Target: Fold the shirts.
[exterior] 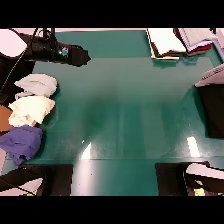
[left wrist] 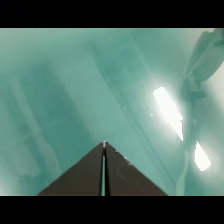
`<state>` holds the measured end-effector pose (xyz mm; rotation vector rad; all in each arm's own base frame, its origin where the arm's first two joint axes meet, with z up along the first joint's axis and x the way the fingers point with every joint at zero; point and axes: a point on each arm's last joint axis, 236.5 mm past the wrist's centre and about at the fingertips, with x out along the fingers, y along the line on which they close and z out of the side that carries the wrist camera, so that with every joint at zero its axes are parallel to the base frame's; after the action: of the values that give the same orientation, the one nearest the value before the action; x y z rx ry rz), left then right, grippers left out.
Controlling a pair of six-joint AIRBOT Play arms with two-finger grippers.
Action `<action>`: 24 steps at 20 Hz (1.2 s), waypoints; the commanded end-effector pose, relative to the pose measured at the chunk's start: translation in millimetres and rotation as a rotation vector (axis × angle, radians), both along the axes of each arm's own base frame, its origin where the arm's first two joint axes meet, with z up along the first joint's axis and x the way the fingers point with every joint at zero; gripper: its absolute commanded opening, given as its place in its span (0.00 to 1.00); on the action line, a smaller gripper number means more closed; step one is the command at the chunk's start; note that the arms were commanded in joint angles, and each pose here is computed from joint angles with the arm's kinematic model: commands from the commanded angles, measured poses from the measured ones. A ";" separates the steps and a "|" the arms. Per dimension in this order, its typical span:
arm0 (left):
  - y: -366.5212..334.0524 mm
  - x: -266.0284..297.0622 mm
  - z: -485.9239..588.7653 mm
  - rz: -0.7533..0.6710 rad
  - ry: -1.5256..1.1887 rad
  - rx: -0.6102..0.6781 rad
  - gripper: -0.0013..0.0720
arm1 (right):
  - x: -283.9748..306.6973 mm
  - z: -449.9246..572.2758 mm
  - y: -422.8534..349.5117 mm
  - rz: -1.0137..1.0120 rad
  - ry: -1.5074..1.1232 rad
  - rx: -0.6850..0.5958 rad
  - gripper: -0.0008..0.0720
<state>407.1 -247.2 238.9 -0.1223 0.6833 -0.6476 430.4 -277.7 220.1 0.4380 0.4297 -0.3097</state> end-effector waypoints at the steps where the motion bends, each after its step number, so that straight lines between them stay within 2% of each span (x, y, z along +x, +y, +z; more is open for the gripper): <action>1: 0.8 -2.4 -3.6 -0.006 0.013 0.014 0.04 | -14.2 17.2 -10.5 -0.027 0.024 -0.093 0.03; 3: 1.0 -2.3 -3.8 -0.006 0.013 0.015 0.04 | -28.8 11.1 -9.8 -0.043 0.073 -0.132 0.03; 7: 1.4 -3.2 -5.2 -0.009 0.016 0.021 0.05 | -73.1 -24.3 -2.4 -0.121 0.194 -0.124 0.03; 16: 1.4 -3.3 -5.3 -0.028 -0.003 0.041 0.05 | -206.0 -127.1 32.3 -0.275 0.432 0.100 0.04; 17: 1.4 -3.5 -5.5 -0.032 -0.007 0.046 0.05 | -217.3 -137.8 33.7 -0.299 0.445 0.123 0.24; 18: 1.4 -4.3 -6.2 -0.042 -0.010 0.055 0.05 | -227.2 -147.1 33.9 -0.323 0.454 0.142 0.51; 19: 1.6 -5.1 -7.2 -0.046 -0.008 0.060 0.05 | -238.5 -155.5 32.1 -0.351 0.470 0.160 0.68; 20: 1.6 -5.3 -7.5 -0.047 -0.007 0.061 0.05 | -249.7 -159.7 28.1 -0.377 0.492 0.170 0.75; 24: 1.6 -5.8 -7.9 -0.048 -0.005 0.062 0.05 | -253.5 -113.9 10.5 -0.433 0.405 0.152 0.75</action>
<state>401.8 -245.4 231.7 -0.0530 0.7000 -0.6687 182.2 -261.9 85.6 0.5992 0.8100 -0.7756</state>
